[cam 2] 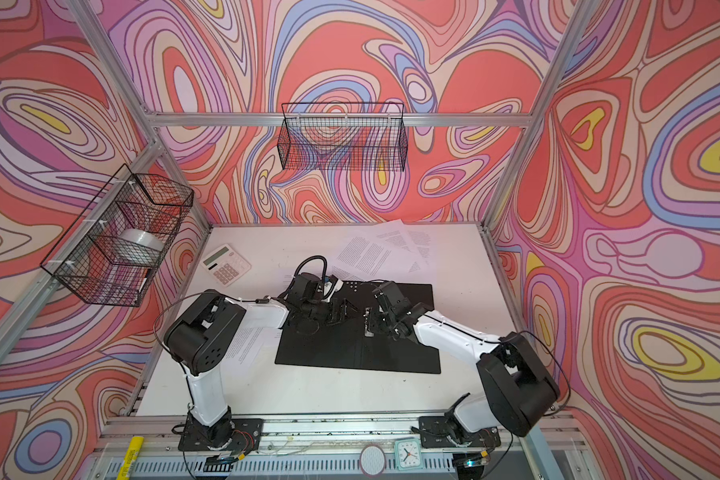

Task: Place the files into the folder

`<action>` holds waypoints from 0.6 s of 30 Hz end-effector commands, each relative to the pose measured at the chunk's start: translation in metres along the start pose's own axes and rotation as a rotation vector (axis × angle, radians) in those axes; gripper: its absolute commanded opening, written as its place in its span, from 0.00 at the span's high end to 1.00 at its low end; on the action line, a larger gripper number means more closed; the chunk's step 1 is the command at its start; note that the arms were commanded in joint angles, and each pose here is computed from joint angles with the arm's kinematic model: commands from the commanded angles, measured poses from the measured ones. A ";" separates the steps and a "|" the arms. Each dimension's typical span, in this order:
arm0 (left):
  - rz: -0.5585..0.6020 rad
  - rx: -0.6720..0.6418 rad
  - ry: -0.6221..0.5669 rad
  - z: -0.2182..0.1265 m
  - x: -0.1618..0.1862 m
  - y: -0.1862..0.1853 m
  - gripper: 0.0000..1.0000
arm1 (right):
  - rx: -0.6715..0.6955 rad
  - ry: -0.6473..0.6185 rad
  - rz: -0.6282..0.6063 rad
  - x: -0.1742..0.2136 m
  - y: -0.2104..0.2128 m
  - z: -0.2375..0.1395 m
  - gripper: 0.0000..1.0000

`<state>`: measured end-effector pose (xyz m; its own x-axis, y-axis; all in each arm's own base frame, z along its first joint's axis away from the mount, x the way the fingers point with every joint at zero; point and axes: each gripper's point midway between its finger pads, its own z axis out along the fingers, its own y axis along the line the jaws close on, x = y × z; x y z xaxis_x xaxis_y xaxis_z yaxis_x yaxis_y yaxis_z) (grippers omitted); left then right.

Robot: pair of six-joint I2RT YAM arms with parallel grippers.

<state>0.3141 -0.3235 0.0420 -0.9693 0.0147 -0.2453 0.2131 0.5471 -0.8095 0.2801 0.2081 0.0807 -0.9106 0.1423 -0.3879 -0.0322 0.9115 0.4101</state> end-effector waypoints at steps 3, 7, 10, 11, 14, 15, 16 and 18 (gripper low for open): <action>-0.358 -0.432 0.210 -0.015 0.101 0.126 0.10 | 0.049 0.034 -0.027 0.022 -0.022 -0.015 0.77; -0.354 -0.420 0.206 -0.015 0.099 0.122 0.10 | -0.017 0.083 -0.026 0.037 -0.017 -0.002 0.95; -0.352 -0.414 0.209 -0.015 0.098 0.120 0.10 | -0.109 0.101 -0.022 0.040 -0.002 0.007 0.96; -0.352 -0.413 0.208 -0.015 0.098 0.120 0.10 | -0.131 0.102 -0.023 0.038 0.003 0.010 0.96; -0.351 -0.411 0.208 -0.015 0.098 0.119 0.10 | -0.186 0.116 -0.027 0.034 0.016 0.019 0.95; -0.352 -0.410 0.208 -0.015 0.098 0.119 0.10 | -0.200 0.118 -0.028 0.032 0.020 0.021 0.95; -0.352 -0.403 0.206 -0.014 0.098 0.118 0.09 | -0.213 0.124 -0.029 0.031 0.023 0.024 0.94; -0.357 -0.388 0.204 -0.014 0.098 0.117 0.08 | -0.220 0.122 -0.030 0.027 0.026 0.028 0.92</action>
<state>0.3139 -0.3235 0.0451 -0.9687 0.0129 -0.2479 0.2153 0.5407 -0.8132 0.2501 0.2274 0.0412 -0.9638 0.0596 -0.2600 -0.0850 0.8553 0.5111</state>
